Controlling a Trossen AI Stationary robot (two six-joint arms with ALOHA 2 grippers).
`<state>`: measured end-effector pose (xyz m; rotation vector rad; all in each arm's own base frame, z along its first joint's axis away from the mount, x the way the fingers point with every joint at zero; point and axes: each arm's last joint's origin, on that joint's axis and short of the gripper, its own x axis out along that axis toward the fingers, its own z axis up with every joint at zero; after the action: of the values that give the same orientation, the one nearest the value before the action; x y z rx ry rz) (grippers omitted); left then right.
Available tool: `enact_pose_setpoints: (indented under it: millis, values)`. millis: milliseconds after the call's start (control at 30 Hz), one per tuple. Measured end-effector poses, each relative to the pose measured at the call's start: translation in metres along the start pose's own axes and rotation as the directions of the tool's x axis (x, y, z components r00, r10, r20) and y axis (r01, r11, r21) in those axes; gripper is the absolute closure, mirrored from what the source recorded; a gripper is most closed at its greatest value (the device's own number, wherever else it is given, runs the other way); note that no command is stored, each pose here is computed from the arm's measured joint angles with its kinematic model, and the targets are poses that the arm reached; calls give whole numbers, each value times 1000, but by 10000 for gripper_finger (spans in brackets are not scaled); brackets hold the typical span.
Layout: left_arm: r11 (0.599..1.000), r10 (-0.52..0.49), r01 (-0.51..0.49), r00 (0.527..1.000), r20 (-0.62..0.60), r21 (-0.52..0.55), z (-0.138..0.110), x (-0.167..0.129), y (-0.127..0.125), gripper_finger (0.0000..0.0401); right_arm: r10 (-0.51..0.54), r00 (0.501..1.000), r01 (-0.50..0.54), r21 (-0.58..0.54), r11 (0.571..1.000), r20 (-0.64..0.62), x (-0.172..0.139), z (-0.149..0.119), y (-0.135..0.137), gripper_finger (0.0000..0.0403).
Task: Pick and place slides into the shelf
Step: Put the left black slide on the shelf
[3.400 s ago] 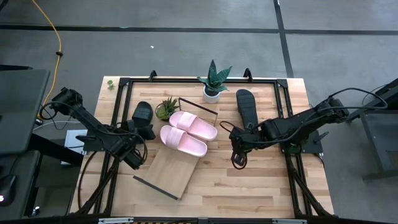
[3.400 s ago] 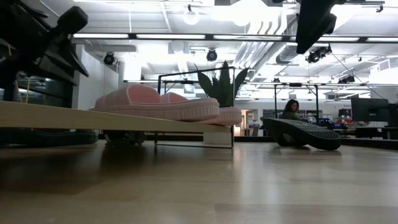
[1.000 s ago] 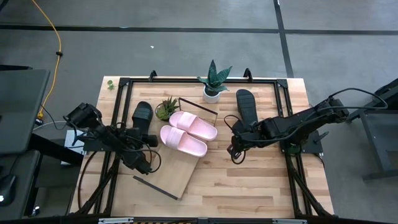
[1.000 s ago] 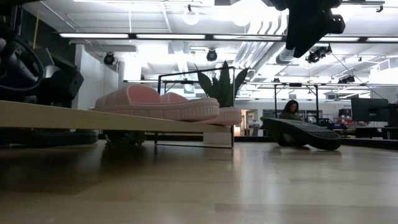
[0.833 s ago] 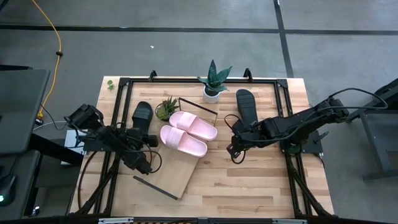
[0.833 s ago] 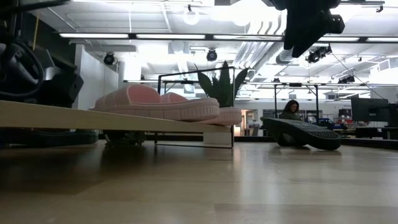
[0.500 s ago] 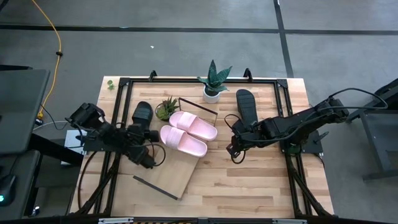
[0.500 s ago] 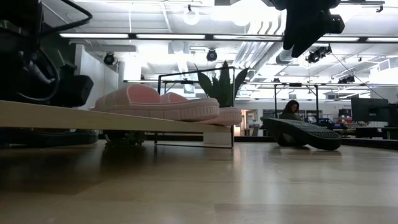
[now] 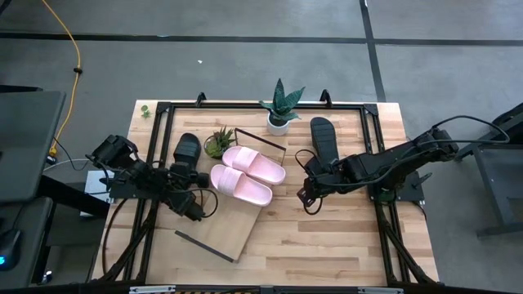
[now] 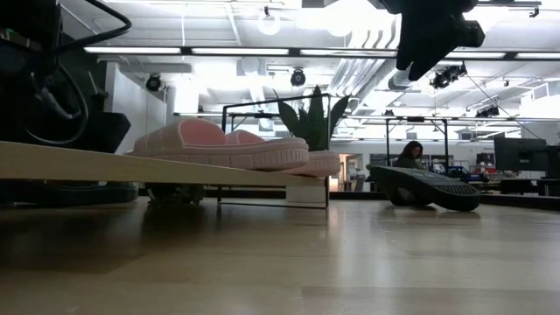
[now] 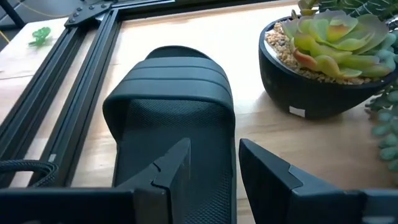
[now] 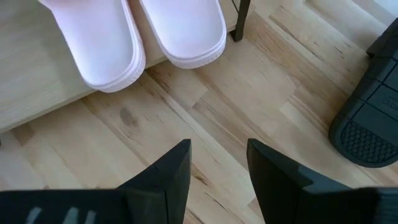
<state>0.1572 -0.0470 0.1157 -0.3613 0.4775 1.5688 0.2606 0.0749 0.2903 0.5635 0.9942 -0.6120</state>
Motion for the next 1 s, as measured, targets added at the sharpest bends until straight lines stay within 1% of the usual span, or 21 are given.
enact_pose_setpoints:
  millis: [133,333,533,1000]
  values:
    - [1000,-15,15,1000,5,-9,0,0,-1,274,-7,1000,7,9,1000,12,0,0,0,257]
    - [998,-52,51,999,-9,-46,-3,0,-5,274,-39,997,35,58,998,64,1,4,-2,257]
    - [999,-52,52,999,-9,12,-3,0,-5,274,-49,996,44,67,997,77,1,6,-3,257]
    - [998,-48,47,998,28,35,-5,6,3,274,-72,995,63,114,991,74,4,11,-8,257]
